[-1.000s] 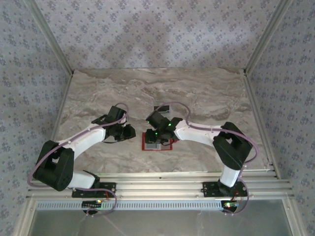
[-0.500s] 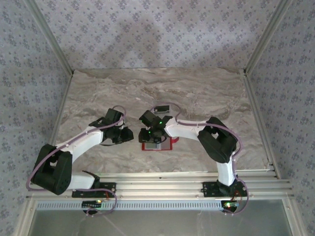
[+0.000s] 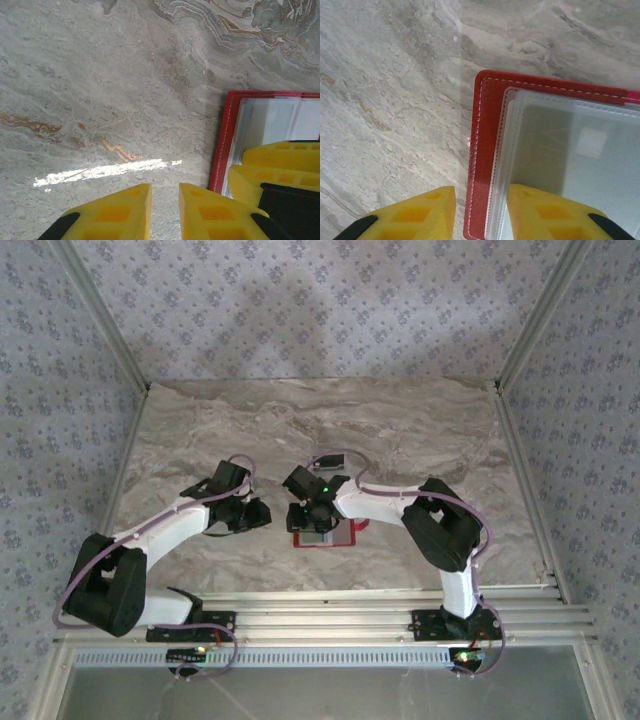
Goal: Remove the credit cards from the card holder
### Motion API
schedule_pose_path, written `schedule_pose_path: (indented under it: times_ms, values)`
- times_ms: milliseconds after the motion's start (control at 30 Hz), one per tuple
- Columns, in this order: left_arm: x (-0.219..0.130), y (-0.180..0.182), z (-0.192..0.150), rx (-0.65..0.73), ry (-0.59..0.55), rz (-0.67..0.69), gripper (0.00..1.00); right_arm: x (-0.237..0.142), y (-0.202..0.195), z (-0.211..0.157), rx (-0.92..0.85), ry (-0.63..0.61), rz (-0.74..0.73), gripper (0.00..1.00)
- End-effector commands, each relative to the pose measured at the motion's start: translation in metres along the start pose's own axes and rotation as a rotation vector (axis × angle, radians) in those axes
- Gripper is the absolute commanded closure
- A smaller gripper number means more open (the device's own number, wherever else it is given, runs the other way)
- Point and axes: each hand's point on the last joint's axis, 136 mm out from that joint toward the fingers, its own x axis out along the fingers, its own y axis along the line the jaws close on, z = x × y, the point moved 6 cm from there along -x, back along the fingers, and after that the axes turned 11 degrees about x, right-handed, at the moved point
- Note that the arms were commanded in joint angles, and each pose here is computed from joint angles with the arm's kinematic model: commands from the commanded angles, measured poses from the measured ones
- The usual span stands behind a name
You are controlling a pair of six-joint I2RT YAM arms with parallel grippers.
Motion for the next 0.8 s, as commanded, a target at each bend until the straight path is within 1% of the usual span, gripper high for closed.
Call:
schedule_pose_path:
  times_ms: [0, 267, 767]
  values:
    - [-0.005, -0.002, -0.001, 0.011, 0.000, -0.018, 0.78, -0.004, -0.021, -0.009, 0.007, 0.009, -0.124, 0.64]
    - [-0.006, -0.003, -0.001, 0.009, -0.002, -0.020, 0.78, -0.012, -0.022, -0.009, -0.004, -0.003, -0.135, 0.64]
    - [-0.007, -0.004, 0.002, 0.009, -0.006, -0.018, 0.78, -0.017, -0.027, -0.010, -0.006, -0.003, -0.155, 0.65]
